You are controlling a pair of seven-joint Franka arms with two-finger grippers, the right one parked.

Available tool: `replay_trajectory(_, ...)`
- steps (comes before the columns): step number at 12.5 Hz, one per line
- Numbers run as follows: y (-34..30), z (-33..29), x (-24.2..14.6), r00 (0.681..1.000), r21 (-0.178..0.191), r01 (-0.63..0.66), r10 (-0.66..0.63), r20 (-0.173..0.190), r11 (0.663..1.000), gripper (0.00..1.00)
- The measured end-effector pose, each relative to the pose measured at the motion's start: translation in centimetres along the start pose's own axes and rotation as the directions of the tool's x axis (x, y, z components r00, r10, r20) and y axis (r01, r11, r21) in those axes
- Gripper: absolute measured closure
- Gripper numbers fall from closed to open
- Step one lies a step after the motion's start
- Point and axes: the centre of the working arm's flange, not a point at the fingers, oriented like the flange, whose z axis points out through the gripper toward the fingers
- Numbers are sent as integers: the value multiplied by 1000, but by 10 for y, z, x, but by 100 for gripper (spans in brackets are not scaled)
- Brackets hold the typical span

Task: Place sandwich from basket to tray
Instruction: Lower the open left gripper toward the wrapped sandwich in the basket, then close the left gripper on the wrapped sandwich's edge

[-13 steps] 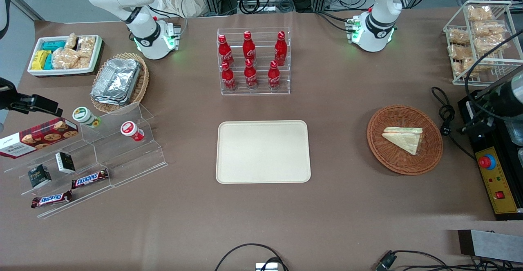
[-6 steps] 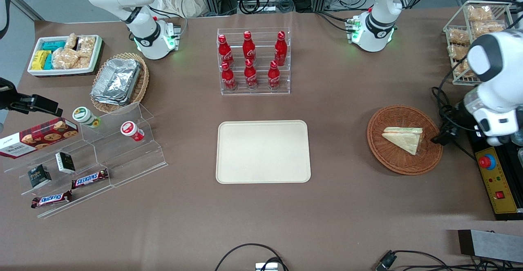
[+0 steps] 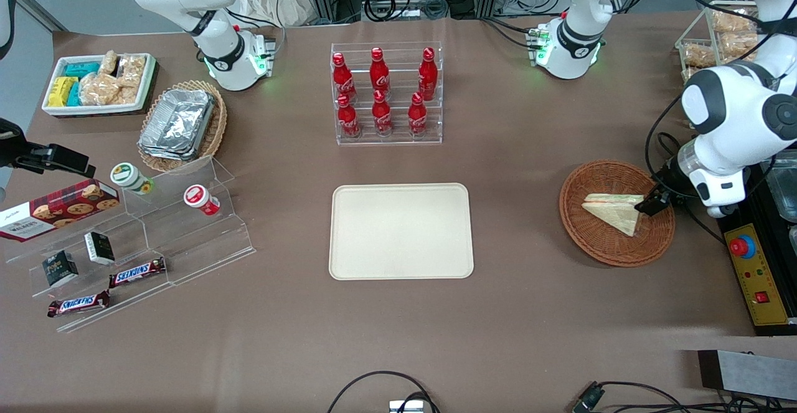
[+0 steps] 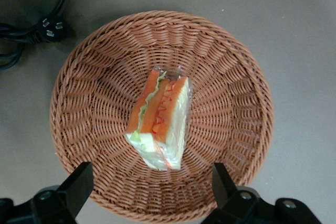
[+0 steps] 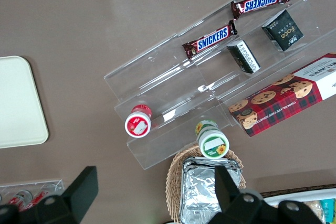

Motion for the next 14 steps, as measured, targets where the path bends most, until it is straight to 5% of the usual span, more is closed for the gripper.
replay_trajectory(11, -11, 68, 7, 999, 5, 14, -14, -32, 1000, 1)
replay_trajectory(14, -12, 69, 7, 999, 5, 14, -13, -33, 1000, 30)
